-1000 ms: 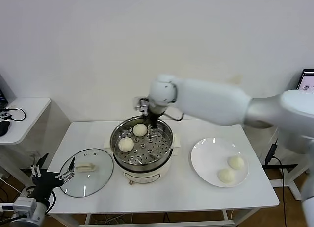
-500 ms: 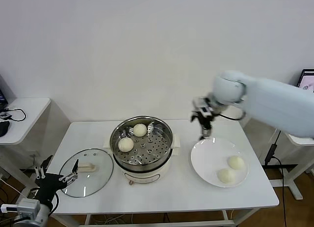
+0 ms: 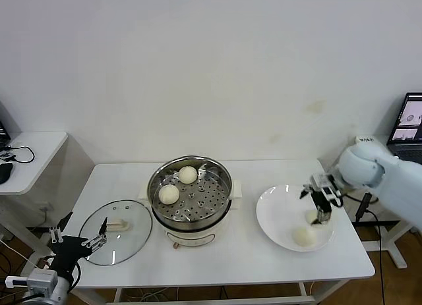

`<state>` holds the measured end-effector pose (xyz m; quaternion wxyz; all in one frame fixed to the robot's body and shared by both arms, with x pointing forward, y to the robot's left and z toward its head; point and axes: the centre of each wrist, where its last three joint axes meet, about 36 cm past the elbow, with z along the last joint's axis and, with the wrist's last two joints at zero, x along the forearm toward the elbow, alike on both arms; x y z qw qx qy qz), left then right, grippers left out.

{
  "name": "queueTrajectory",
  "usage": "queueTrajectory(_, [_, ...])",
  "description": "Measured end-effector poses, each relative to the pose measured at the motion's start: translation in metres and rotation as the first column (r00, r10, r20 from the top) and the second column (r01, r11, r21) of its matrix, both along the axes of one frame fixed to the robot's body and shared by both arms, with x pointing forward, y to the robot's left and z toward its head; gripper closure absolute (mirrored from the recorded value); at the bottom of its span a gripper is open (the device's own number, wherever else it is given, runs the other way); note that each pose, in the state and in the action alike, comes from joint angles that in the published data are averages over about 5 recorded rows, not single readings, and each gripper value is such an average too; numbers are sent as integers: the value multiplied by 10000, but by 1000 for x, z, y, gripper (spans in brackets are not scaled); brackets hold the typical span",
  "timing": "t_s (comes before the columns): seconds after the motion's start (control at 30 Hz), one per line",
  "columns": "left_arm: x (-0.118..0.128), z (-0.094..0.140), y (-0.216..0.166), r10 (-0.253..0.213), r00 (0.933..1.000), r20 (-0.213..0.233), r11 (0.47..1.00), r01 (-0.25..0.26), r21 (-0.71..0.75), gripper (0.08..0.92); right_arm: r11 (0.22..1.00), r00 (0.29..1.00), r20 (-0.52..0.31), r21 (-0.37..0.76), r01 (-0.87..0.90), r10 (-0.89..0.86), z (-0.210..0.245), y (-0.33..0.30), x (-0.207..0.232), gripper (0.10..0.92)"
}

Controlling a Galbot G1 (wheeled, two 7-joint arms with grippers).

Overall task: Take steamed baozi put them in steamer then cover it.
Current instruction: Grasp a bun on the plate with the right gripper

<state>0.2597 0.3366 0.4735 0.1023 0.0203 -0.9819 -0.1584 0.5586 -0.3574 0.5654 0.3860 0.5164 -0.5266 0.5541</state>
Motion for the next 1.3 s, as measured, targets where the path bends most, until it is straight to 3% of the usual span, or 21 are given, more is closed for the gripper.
queueTrajectory(0.37, [-4, -4, 0, 134, 9998, -129, 9999, -134, -7, 177, 9991, 9993, -286, -345, 226, -236, -50, -14, -12, 200])
queueTrajectory(0.9, [-3, -8, 5, 301, 9993, -202, 9995, -302, 3, 177, 9988, 9987, -397, -379, 303, -318, -94, -1, 4, 204])
queueTrajectory(1.3, [-2, -9, 6, 312, 9993, -209, 9995, -313, -2, 177, 9983, 9975, -509, -330, 484, -500, -105, 6, 10, 320])
